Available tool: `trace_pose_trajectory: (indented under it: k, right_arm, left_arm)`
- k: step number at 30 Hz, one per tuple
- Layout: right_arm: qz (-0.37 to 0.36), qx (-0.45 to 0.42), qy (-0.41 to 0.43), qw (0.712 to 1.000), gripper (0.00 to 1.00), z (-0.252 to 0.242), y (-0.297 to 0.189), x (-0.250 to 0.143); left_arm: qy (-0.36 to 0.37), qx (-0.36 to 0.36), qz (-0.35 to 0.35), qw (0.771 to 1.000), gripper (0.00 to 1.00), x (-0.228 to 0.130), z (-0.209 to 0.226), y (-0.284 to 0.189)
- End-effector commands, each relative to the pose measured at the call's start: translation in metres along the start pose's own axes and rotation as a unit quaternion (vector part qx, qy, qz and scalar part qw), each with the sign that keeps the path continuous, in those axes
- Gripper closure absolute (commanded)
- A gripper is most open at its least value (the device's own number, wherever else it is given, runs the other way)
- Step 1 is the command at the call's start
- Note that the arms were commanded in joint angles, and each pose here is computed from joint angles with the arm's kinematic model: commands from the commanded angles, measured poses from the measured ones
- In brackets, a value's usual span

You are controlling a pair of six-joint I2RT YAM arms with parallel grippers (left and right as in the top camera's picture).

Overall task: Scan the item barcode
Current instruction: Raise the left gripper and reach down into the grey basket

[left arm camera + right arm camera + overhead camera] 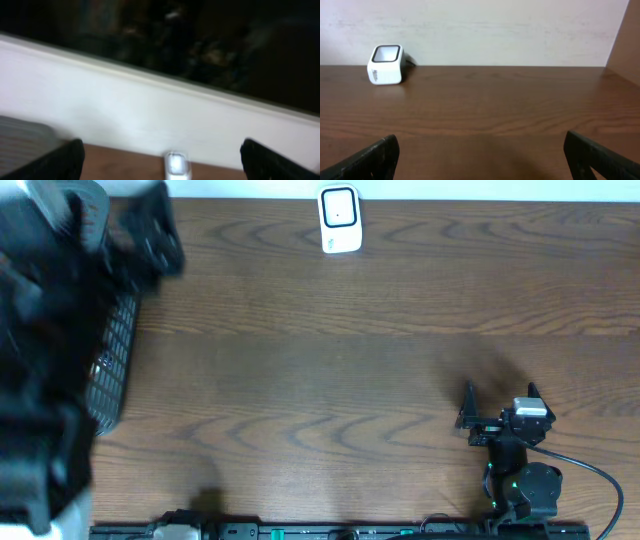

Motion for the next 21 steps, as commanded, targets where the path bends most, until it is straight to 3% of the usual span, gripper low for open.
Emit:
trace_pose_trajectory:
  k: [1, 6, 13, 21]
  right_arm:
    - [-0.001, -0.002, -0.004, 1.0, 0.01, -0.001, 0.0, 0.0]
    - [-0.001, -0.002, -0.004, 1.0, 0.01, -0.001, 0.0, 0.0]
    - [-0.001, -0.002, -0.004, 1.0, 0.01, -0.001, 0.0, 0.0]
    - [0.0, -0.002, -0.004, 1.0, 0.01, -0.001, 0.0, -0.001]
  left_arm:
    - [0.036, 0.095, -0.017, 0.995, 0.02, 0.041, 0.033, 0.011]
    - [-0.025, 0.209, -0.003, 0.978, 0.02, 0.051, 0.104, 0.028]
    - [-0.023, 0.285, 0.037, 0.957, 0.02, 0.034, 0.162, 0.032]
    - [-0.049, 0.392, 0.09, 0.914, 0.02, 0.001, 0.235, 0.031]
Point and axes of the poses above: each gripper's point midway between its finger pads, its own y axis out along the fingers, its own z axis along the line the jaws close on, x = y × z, the point moved 5 cm from there along -y, back along the fingers, and after that the axes turned 1 degree about y, right-handed, at the moved point
